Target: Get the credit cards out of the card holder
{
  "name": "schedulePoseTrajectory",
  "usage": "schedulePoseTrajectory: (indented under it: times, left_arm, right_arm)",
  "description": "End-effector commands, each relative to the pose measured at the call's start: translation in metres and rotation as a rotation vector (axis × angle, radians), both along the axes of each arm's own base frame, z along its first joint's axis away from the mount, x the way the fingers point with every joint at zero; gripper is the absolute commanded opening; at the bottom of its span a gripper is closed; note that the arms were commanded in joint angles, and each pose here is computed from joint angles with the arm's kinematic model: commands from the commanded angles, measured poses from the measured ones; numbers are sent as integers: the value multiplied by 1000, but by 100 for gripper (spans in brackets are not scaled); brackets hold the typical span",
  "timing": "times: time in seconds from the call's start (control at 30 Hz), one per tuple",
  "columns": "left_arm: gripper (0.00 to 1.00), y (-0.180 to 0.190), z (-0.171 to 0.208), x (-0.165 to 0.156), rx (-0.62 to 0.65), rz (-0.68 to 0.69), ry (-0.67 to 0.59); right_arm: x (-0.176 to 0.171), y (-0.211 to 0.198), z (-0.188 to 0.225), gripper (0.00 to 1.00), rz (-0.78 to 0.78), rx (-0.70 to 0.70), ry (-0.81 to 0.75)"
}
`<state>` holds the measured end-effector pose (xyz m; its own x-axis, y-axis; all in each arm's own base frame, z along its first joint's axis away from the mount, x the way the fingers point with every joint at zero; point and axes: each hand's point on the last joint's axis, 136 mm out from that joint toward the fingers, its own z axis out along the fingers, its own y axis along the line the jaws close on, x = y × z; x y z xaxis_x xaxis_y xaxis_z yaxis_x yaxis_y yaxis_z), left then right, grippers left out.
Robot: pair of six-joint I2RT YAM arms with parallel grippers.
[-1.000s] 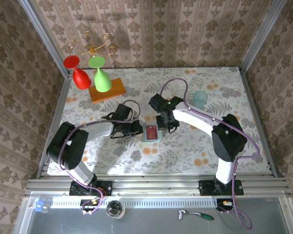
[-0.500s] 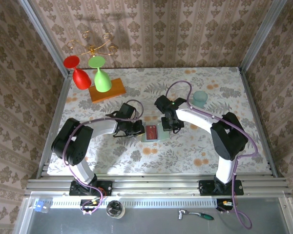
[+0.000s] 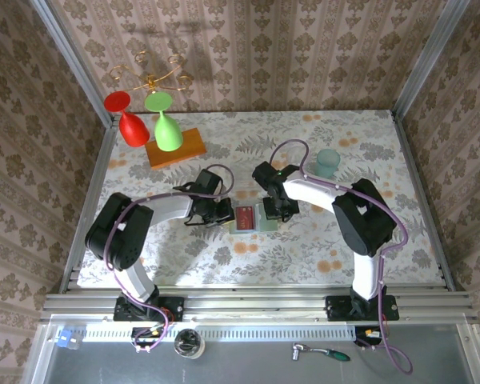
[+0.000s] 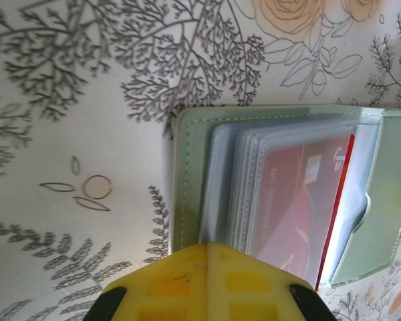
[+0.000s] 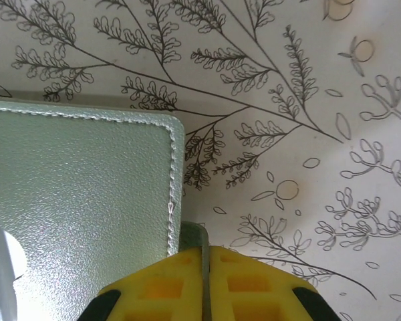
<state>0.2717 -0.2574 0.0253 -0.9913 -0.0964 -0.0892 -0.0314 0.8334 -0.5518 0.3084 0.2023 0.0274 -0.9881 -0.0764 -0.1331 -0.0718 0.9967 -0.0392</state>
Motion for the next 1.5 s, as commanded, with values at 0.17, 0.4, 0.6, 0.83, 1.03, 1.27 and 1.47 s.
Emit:
schedulePoseTrajectory:
  times: [0.17,0.4,0.6,0.83,1.03,1.27,1.47]
  left_arm:
    - [4,25,-13,-11,59,19,53]
    - [4,26,-14,-14,55,22,60]
    - [4,24,-16,-16,48,31,74]
    - [4,25,-20,-22,52,42,87]
    - [4,26,-20,-26,61,49,90]
    - [4,25,-20,-27,69,55,97]
    - [4,25,-22,-29,81,60,101]
  right_arm:
    - [-6,13,-11,1,-18,51,33]
    - [-1,-6,-10,2,-20,-18,9]
    - [0,-12,-14,2,-22,-19,14]
    - [-1,-17,-14,14,-17,-33,15]
    - [-1,-26,-11,16,-28,-40,11]
    - [-2,-35,-9,27,-27,-54,3]
    - [-3,-47,-6,33,-32,-71,-3]
